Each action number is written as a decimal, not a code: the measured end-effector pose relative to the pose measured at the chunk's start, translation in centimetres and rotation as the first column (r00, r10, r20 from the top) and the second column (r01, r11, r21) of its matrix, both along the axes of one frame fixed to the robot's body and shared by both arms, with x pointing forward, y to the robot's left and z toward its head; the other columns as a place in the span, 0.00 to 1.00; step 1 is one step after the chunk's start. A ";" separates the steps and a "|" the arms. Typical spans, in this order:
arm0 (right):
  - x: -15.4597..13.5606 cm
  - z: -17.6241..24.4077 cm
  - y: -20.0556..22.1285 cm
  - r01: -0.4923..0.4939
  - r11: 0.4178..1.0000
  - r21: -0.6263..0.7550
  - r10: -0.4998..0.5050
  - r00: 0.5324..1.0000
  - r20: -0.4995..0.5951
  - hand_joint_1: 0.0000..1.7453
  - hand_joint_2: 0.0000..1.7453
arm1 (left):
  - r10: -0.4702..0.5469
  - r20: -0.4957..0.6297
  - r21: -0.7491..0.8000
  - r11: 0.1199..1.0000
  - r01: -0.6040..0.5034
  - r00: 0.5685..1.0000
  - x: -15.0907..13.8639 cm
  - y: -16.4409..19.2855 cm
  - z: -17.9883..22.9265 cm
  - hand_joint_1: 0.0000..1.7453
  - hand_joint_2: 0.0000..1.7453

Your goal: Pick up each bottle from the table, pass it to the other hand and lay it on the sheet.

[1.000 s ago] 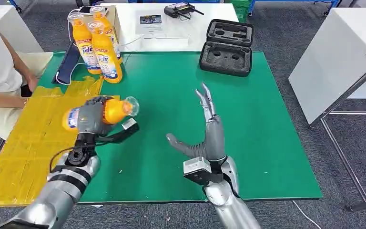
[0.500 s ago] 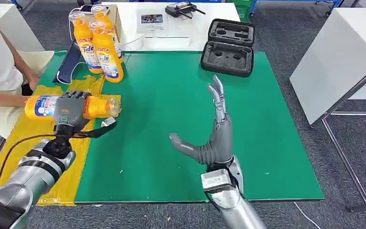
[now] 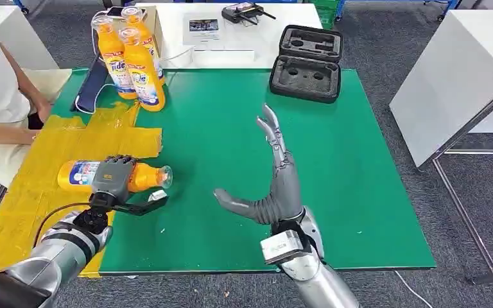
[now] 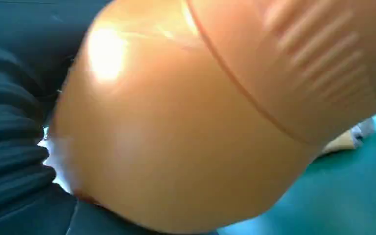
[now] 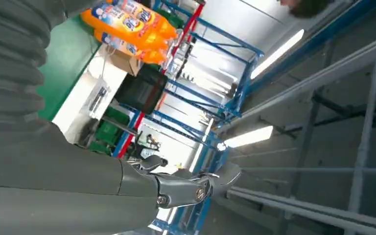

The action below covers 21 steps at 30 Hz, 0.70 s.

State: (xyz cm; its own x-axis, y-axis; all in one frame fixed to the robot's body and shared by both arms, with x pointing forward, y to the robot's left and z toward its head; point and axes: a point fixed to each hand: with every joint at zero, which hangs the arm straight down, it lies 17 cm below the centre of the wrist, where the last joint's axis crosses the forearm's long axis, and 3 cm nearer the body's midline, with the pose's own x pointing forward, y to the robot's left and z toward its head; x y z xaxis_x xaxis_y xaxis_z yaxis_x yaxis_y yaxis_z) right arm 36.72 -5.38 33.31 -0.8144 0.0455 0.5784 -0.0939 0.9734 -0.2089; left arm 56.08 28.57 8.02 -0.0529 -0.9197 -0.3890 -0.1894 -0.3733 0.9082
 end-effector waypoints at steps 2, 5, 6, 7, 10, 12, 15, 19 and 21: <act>0.0 -0.1 0.3 -0.004 1.000 -0.007 0.004 1.000 -0.001 0.00 1.00 | 0.011 -0.027 -0.022 1.000 -0.012 1.000 -0.4 0.0 -0.9 0.00 1.00; 0.1 -0.3 0.5 -0.003 1.000 -0.018 0.003 1.000 -0.005 0.00 1.00 | 0.046 -0.071 -0.064 0.997 -0.050 0.996 -0.3 0.7 -1.7 0.00 1.00; 0.1 -0.4 0.5 -0.002 1.000 -0.023 0.002 1.000 -0.008 0.00 1.00 | 0.057 -0.089 -0.086 0.994 -0.065 0.994 -0.3 1.0 -1.9 0.00 1.00; 0.2 -0.5 0.6 -0.001 1.000 -0.026 0.001 1.000 -0.010 0.00 1.00 | 0.066 -0.098 -0.114 0.990 -0.077 0.993 -0.3 1.1 -2.0 0.00 1.00; 0.3 -0.7 0.6 0.000 1.000 -0.030 -0.001 1.000 -0.015 0.00 1.00 | 0.086 -0.109 -0.176 0.979 -0.104 0.990 -0.2 1.6 -2.1 0.00 1.00; 0.3 -0.7 0.6 0.001 1.000 -0.031 -0.001 1.000 -0.017 0.00 1.00 | 0.092 -0.110 -0.221 0.969 -0.114 0.990 -0.2 1.8 -2.0 0.00 1.00; 0.3 -0.7 0.7 0.003 0.999 -0.034 -0.003 1.000 -0.015 0.00 1.00 | 0.097 -0.113 -0.307 0.943 -0.128 0.989 -0.3 2.0 -2.0 0.00 1.00; 0.3 -0.8 0.7 0.003 0.999 -0.035 -0.004 1.000 -0.015 0.00 1.00 | 0.115 -0.112 -0.350 0.925 -0.148 0.987 -0.3 2.3 -1.9 0.00 1.00; 0.3 -0.7 0.7 0.003 0.999 -0.035 -0.004 1.000 -0.015 0.00 1.00 | 0.121 -0.113 -0.360 0.920 -0.154 0.986 -0.3 2.4 -1.9 0.00 1.00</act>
State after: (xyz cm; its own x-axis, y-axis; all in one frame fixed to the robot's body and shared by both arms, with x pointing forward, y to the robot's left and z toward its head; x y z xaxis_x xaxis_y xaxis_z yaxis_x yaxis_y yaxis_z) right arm 36.97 -4.72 32.56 -0.8056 0.0685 0.5884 -0.0939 0.9660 -0.2410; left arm 55.79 30.99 6.07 0.0660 -0.9976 -0.0231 -0.0743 -0.0280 0.9968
